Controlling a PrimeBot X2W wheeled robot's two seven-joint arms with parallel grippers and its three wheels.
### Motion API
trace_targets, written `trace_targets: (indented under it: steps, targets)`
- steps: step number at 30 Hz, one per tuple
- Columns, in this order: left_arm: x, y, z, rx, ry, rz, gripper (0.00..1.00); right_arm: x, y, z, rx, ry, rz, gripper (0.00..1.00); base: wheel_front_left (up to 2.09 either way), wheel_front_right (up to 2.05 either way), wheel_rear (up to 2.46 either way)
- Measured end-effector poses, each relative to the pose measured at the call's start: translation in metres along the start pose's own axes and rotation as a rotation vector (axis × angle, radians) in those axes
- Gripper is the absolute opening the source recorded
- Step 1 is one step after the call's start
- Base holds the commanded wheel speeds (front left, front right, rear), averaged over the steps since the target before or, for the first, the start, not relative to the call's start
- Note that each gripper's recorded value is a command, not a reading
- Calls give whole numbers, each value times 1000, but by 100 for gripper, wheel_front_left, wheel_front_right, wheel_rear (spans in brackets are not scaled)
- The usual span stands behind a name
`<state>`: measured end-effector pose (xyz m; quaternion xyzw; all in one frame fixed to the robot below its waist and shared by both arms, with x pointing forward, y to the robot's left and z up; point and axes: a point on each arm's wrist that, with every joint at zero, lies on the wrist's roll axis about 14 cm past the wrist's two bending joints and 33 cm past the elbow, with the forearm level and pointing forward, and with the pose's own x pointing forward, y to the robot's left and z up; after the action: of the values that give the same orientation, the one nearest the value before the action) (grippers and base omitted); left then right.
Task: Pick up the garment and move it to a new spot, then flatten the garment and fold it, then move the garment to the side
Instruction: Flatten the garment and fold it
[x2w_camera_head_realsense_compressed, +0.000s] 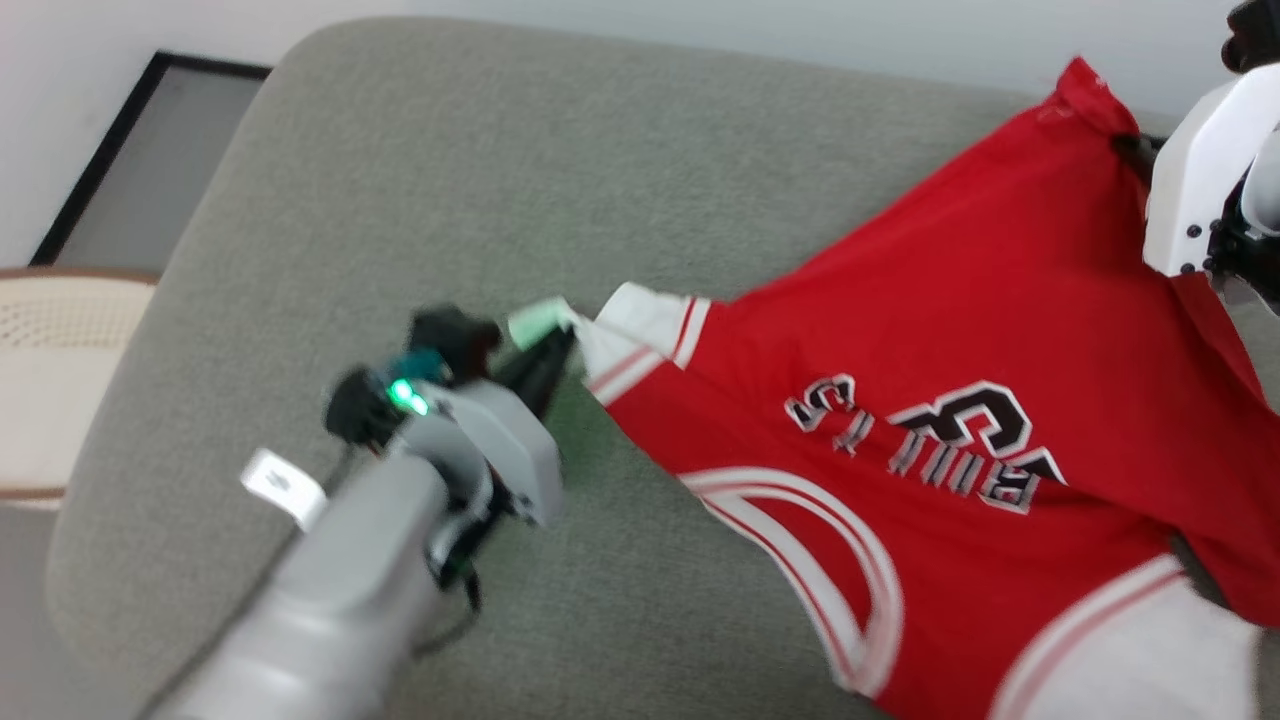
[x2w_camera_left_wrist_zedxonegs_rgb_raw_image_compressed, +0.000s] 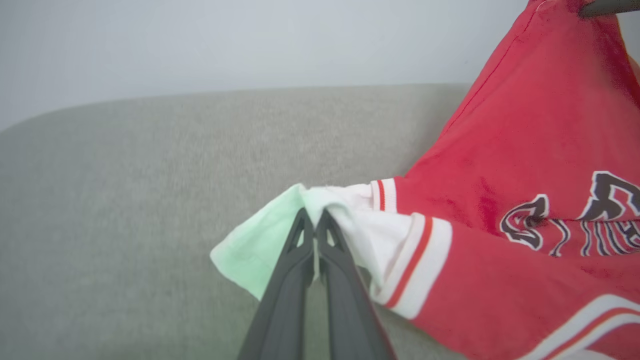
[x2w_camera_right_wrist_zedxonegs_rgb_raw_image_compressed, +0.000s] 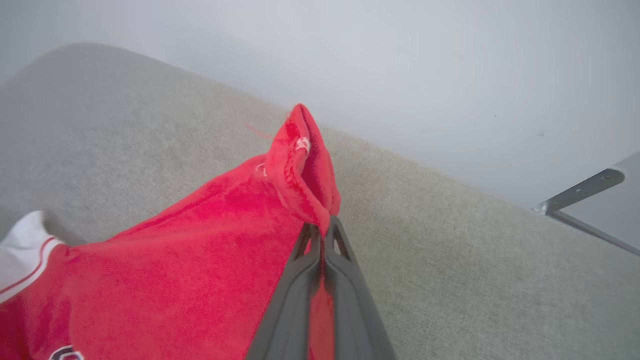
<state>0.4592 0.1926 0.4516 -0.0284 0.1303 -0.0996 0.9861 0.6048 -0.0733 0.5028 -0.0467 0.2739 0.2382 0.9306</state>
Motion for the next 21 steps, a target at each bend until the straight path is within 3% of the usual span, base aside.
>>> trace_targets:
  steps: [7, 21]
  targets:
    - [20, 17, 83, 155, -62, -25, 0, -46, -14, 54, -30, -194, -37, 0, 0, 0, 0]
    - [53, -4, 261, 321, -222, -48, 0, -147, -62, 129, -52, -468, -211, 0, 0, 0, 0]
